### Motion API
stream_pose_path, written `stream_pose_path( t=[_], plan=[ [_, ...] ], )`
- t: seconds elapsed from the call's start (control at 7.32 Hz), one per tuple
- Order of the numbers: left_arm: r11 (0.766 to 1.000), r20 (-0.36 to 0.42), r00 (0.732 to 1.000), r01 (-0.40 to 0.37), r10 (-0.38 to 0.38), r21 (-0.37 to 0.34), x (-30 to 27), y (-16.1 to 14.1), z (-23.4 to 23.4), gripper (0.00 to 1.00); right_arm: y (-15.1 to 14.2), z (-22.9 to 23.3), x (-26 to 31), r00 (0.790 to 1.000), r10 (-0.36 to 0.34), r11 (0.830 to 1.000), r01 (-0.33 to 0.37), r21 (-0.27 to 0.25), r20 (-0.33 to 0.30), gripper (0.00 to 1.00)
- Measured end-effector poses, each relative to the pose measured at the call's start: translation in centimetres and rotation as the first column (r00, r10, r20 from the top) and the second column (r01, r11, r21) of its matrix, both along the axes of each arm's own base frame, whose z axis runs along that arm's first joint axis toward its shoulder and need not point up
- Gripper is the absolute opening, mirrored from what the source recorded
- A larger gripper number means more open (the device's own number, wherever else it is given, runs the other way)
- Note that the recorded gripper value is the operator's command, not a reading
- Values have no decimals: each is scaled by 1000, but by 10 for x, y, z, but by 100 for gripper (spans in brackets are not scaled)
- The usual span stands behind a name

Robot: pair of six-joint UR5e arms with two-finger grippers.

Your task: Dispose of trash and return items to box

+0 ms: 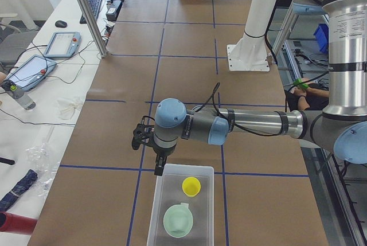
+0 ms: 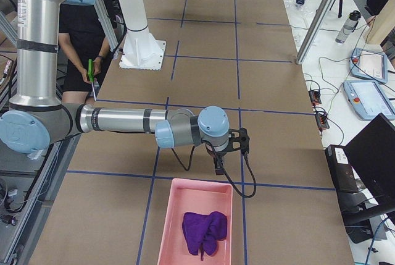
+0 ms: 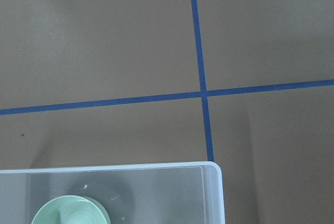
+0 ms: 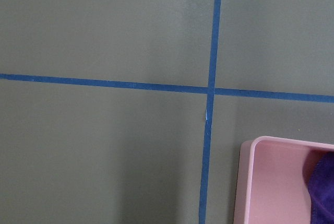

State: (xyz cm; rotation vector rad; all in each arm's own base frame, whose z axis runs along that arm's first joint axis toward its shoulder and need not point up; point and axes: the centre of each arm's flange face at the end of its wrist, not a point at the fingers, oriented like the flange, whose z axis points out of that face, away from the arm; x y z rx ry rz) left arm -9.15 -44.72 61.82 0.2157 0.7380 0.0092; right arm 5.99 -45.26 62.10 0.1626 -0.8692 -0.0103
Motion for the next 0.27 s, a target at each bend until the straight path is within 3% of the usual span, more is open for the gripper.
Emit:
stream_pose_path(
  t=[0.27],
  plan=[
    [1000, 0, 1000, 0, 0, 3, 0, -1, -1, 100, 0, 0, 0, 1000, 0, 1000, 0, -1, 0, 100]
  ],
)
